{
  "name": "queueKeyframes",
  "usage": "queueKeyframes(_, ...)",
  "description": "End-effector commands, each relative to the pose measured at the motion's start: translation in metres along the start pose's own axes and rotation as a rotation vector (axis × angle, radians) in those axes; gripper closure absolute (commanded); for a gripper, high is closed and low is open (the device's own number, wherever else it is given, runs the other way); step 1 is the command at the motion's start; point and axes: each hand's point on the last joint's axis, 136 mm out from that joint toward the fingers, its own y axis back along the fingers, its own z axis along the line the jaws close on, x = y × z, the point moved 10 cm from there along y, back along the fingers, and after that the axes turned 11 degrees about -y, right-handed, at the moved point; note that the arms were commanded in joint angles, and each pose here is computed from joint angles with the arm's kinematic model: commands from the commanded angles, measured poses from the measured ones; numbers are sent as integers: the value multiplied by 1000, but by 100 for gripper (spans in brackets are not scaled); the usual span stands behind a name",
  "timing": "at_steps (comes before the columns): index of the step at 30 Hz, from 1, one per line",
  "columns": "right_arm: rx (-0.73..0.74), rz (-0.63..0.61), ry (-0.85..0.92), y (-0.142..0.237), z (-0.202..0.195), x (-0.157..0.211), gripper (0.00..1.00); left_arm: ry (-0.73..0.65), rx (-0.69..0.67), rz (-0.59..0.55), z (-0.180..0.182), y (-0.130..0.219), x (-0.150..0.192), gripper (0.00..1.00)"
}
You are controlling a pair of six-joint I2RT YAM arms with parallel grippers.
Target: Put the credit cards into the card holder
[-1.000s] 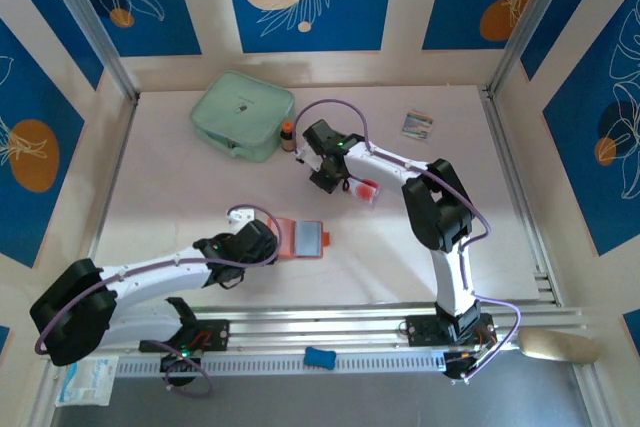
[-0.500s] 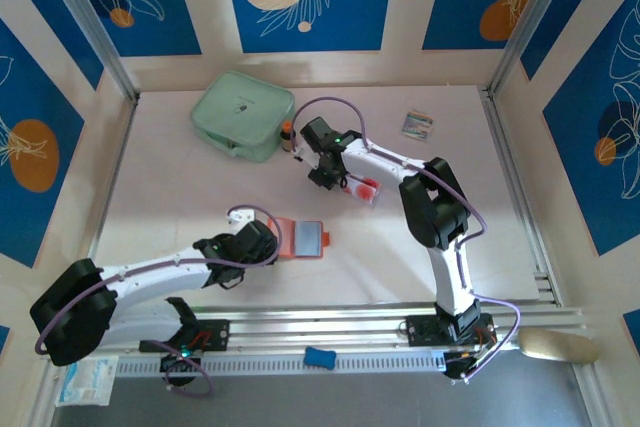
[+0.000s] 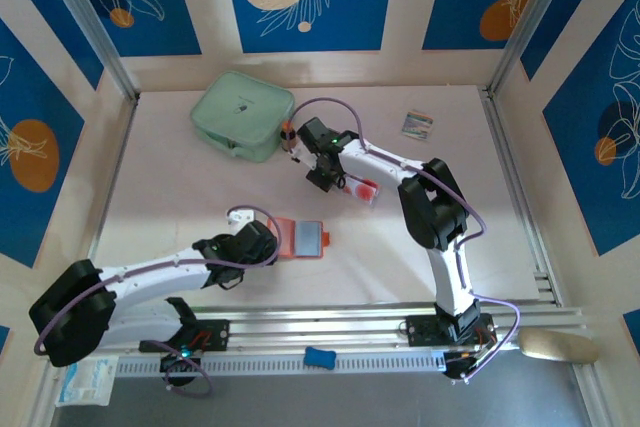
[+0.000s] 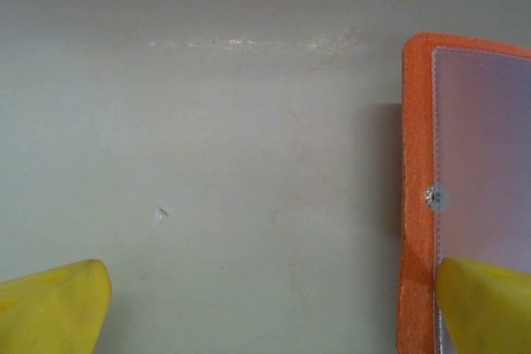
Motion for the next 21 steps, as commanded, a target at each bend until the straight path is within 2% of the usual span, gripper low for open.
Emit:
queueKeyframes(1,34,-57,27,24,-1,-12,100,3,19,-11,1,6,-5,0)
queueKeyframes(10,8,-172,-17,73,15,-21,100,8,43,-54,3,21,-15,0)
queueKeyframes(15,-85,-223,-176,97,20,-12,100,0,69,-100,2,36,-29,0)
queueKeyframes(21,-194,-227,-418,110,19,10,100,-49,97,-146,-5,49,-50,0)
